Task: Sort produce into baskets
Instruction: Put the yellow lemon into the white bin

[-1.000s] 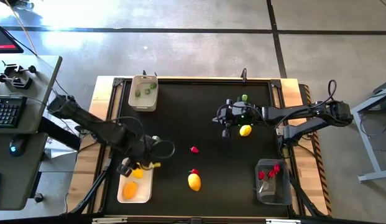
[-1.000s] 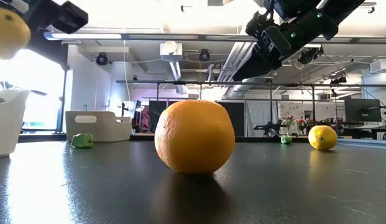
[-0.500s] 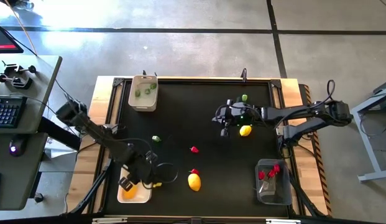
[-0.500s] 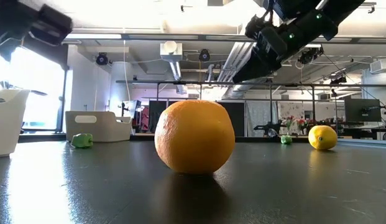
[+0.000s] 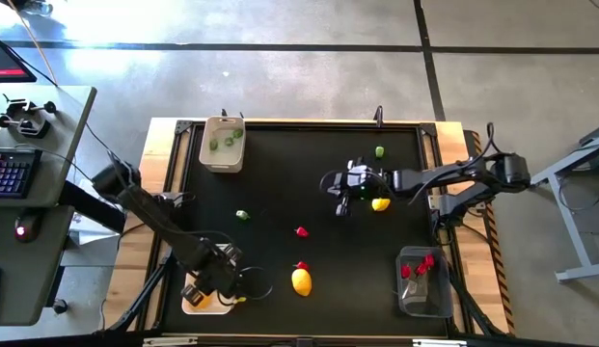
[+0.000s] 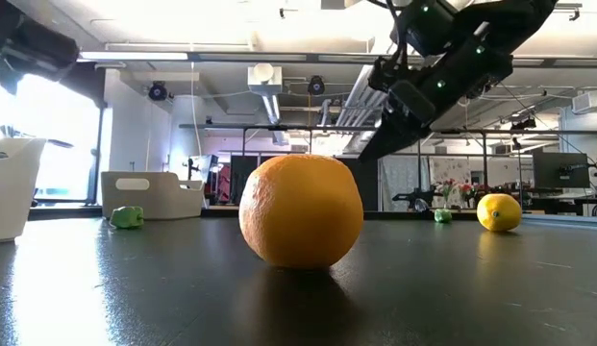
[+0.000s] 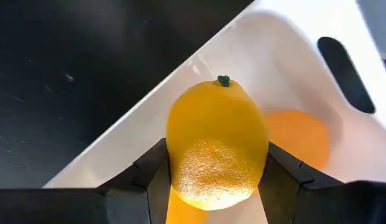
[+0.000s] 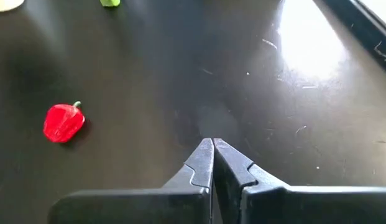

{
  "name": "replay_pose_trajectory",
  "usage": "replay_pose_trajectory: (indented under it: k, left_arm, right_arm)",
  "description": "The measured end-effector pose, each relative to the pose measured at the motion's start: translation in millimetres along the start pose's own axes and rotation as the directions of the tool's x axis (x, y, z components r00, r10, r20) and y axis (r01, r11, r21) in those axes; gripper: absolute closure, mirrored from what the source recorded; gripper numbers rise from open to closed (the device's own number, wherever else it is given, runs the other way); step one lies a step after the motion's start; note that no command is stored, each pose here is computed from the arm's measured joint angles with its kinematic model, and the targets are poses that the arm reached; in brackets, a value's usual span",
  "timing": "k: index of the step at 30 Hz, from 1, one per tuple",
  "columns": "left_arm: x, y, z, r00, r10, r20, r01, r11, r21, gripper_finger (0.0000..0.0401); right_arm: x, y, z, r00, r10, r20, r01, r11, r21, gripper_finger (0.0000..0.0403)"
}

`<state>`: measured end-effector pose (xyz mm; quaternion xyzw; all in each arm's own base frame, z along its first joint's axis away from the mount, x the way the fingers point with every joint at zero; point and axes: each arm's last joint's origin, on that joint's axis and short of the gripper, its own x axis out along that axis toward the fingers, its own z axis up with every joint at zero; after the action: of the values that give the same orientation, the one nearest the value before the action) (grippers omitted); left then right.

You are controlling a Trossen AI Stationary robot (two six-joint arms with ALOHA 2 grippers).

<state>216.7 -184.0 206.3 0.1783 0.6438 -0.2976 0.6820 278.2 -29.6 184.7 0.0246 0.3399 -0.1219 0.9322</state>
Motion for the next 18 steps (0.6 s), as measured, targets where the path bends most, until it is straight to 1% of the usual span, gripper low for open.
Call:
replay_pose_trajectory:
  k: [5,8,11,14,18]
  left_arm:
    - [11,0,1,0.997,-0.057,-0.054,0.054,0.997,-0.056,0.0233]
    - [19,2,2,0.994,-0.058,-0.093,0.052,0.997,-0.065,0.0217]
    - [25,4,4,0.992,-0.053,-0.112,0.04,0.993,-0.113,0.0194]
    - [25,7,3,0.992,-0.054,-0.117,0.034,0.985,-0.171,0.0172]
    - [18,5,1,0.993,-0.057,-0.103,0.035,0.979,-0.2,0.0157]
  right_arm:
    - [0,5,-1,1.0,0.01,0.0,-0.01,1.0,-0.017,0.0403]
    - [0,6,0,1.0,0.014,0.011,-0.013,0.999,-0.038,0.0403]
    - [0,5,1,1.0,0.012,0.015,-0.011,0.999,-0.038,0.0403]
    - [0,5,1,1.0,0.012,0.018,-0.011,0.998,-0.066,0.0403]
    - [0,5,3,0.999,0.013,0.031,-0.01,0.996,-0.086,0.0403]
